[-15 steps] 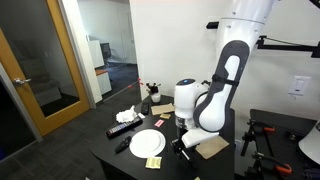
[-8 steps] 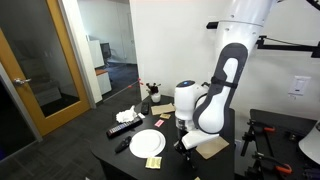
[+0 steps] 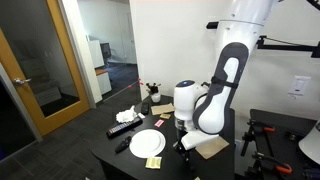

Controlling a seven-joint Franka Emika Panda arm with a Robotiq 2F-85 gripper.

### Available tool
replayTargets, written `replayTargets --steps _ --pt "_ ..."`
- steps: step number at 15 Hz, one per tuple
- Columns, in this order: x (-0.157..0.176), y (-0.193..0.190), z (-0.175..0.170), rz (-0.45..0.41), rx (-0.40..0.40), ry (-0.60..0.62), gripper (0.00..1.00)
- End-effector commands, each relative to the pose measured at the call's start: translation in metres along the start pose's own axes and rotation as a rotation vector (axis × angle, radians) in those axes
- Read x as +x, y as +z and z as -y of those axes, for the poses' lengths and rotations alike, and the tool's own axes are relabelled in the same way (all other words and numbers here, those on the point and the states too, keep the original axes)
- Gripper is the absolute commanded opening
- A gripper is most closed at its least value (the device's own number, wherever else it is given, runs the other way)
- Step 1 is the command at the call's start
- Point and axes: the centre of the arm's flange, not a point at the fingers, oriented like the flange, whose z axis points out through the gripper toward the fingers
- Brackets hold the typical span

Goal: Put the marker in the cup

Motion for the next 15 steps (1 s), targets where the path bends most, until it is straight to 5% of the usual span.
replayTargets --steps 1,15 --pt "-0.013 -0.036 0.006 -0.044 0.034 -0.030 0.03" --pt "0.021 -0.185 0.019 -0.328 -0.028 -0.109 0.03"
